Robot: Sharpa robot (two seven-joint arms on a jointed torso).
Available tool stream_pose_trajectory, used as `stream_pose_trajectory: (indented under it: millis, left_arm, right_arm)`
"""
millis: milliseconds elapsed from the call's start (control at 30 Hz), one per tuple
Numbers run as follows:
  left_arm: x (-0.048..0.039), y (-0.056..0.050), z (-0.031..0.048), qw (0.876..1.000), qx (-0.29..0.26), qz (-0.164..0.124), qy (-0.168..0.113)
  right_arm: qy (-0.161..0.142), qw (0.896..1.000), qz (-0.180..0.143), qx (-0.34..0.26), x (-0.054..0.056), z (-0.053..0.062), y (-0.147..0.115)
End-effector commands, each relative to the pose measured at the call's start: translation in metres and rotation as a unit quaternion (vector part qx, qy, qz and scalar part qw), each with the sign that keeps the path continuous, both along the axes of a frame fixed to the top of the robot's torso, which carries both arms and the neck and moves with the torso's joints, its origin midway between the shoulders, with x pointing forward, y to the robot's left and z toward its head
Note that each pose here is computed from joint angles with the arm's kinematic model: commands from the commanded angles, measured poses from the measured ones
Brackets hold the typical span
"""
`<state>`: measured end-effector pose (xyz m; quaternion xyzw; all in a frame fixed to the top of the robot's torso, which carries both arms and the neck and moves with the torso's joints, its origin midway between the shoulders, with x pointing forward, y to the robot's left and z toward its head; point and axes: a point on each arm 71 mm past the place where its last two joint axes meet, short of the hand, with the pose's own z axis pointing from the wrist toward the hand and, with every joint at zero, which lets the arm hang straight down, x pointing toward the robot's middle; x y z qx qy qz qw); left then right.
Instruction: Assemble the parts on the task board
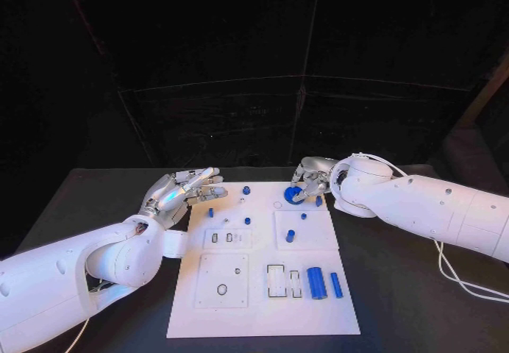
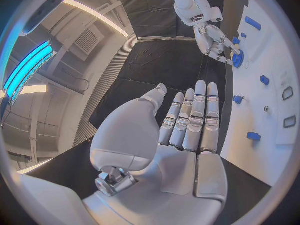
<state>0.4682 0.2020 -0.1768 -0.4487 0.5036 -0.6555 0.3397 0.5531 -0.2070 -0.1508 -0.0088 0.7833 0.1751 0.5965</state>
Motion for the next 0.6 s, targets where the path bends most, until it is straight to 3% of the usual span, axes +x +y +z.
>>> stream_pose_trajectory:
  millis: [33, 600]
  left_arm:
    - [-0.0001, -0.0015, 0.0013, 1.000, -0.005, -0.007, -0.003]
    - [0.0011, -0.0006, 0.0003, 1.000, -0.003, -0.005, -0.002]
  right_arm:
    - [-0.005, 1.000, 0.005, -0.017, 0.0006, 0.0004, 0.0000]
    - [-0.010, 0.999, 0.019, -0.034, -0.0003, 0.0003, 0.0020]
